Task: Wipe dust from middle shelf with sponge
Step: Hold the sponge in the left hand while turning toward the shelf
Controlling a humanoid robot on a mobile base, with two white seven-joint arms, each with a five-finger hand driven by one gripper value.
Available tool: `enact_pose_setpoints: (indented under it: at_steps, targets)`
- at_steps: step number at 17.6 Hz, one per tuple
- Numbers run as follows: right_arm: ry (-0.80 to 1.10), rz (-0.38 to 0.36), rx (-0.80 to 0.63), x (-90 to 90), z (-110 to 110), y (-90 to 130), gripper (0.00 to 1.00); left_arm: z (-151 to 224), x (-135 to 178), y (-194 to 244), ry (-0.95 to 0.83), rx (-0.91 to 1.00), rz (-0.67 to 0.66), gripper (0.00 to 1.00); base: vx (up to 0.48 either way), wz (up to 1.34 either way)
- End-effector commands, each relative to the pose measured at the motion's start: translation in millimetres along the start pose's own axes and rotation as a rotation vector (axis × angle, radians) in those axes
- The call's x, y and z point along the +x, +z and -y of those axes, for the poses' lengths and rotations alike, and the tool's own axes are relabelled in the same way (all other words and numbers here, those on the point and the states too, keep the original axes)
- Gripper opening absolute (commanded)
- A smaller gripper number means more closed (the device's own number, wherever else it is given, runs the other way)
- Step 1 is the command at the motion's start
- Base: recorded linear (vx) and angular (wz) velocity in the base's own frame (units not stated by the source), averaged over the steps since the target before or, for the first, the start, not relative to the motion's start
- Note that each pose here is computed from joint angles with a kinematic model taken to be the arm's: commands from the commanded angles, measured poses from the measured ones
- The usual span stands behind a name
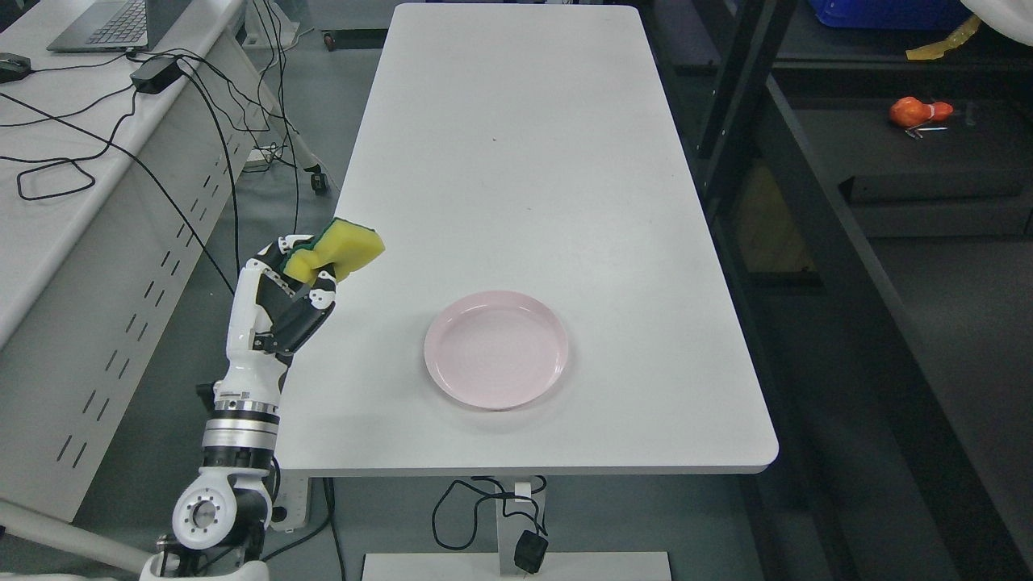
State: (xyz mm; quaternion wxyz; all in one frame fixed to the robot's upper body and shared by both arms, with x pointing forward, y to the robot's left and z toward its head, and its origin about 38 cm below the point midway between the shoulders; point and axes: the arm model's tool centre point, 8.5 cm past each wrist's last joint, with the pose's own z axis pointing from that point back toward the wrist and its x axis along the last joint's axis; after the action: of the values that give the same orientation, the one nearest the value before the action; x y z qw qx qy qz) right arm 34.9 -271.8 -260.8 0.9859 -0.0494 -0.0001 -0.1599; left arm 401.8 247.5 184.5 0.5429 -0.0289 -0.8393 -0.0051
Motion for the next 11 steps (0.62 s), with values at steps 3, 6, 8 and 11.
enact_pose_setpoints:
  at_steps: [3,6,8,11]
  targets:
    - [-0.002,0.022,-0.015,9.3,10,0,1.0,-5,9,7,-0.019,-0.002,0.023,0.0,-0.13,-0.09]
    - [-0.002,0.022,-0.015,9.3,10,0,1.0,-5,8,8,-0.019,-0.004,0.02,0.0,-0.141,-0.08]
    - [0.0,0.022,-0.015,9.3,10,0,1.0,-4,7,9,-0.017,-0.008,0.017,0.0,-0.176,-0.08]
    - [-0.002,0.022,-0.015,9.3,10,0,1.0,8,4,11,-0.009,-0.036,0.008,0.0,-0.153,-0.12]
